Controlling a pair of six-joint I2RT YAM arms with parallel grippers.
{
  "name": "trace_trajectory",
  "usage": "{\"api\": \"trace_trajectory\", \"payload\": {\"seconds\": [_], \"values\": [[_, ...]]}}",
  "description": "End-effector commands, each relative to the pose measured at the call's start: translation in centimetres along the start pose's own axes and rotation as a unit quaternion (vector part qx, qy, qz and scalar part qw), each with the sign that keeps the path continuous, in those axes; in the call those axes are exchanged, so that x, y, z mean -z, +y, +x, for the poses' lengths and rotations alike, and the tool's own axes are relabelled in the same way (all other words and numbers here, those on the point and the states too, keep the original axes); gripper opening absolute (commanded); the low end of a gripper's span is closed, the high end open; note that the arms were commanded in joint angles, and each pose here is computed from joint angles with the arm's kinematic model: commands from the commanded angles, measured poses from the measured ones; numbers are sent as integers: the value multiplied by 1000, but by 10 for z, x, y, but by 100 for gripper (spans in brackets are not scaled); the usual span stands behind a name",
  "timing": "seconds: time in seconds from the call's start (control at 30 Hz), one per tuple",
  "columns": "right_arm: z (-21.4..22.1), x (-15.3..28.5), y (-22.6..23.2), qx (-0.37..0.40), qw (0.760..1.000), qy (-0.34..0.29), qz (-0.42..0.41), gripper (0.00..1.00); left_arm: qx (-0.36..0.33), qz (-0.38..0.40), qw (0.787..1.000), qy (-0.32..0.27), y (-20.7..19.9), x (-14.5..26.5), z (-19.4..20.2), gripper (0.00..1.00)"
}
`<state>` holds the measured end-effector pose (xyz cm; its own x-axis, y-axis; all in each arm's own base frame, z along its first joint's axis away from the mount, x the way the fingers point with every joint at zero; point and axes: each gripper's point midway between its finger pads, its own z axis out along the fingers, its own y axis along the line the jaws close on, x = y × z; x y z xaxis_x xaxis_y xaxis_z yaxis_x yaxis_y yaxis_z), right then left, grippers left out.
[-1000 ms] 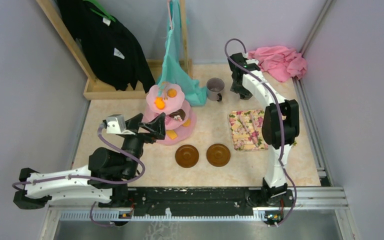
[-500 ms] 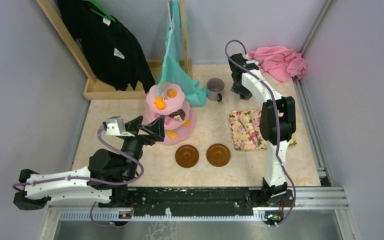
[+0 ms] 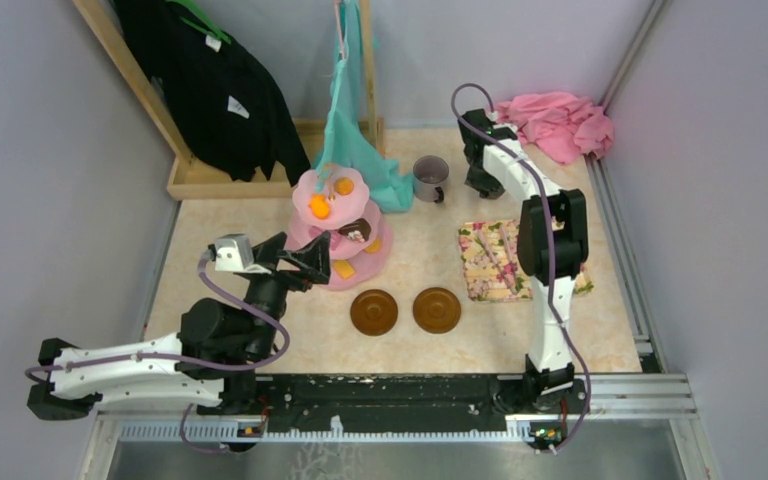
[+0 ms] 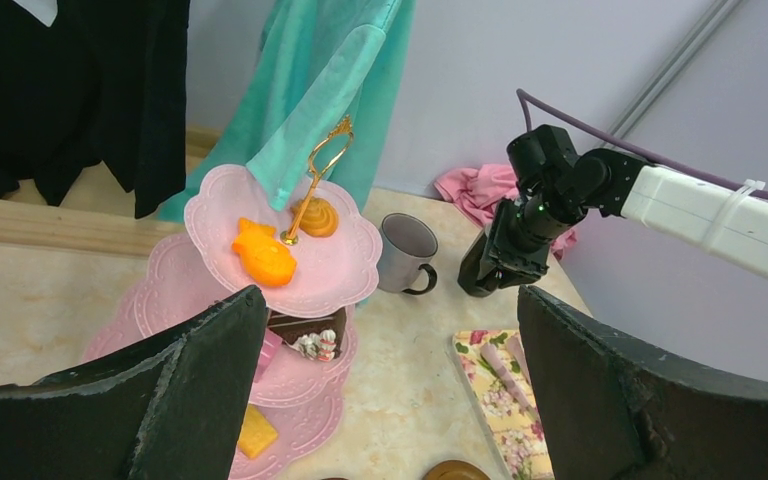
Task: Serve the afternoon tea
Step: Pick up the cup at the center of the board.
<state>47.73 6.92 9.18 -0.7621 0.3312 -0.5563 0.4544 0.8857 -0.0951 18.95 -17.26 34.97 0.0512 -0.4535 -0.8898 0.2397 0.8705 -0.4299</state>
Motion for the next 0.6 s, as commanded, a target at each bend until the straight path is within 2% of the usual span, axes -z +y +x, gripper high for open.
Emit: {"api": "trace_trajectory", "payload": {"seconds": [0.0, 0.37, 0.5, 0.57], "values": [[-17, -1, 3, -14, 1000, -18, -12, 36, 1, -8, 1000, -2, 5, -1, 2, 100], [-6, -5, -7, -8, 1000, -10, -3, 24, 5, -11, 1000, -3, 6, -1, 2, 100], [-4, -1, -13, -6, 1000, -15, 0, 16, 5, -11, 1000, -2, 6, -1, 2, 100], [-5, 3, -16, -4, 1000, -22, 0, 6, 3, -11, 1000, -1, 6, -1, 3, 100]]}}
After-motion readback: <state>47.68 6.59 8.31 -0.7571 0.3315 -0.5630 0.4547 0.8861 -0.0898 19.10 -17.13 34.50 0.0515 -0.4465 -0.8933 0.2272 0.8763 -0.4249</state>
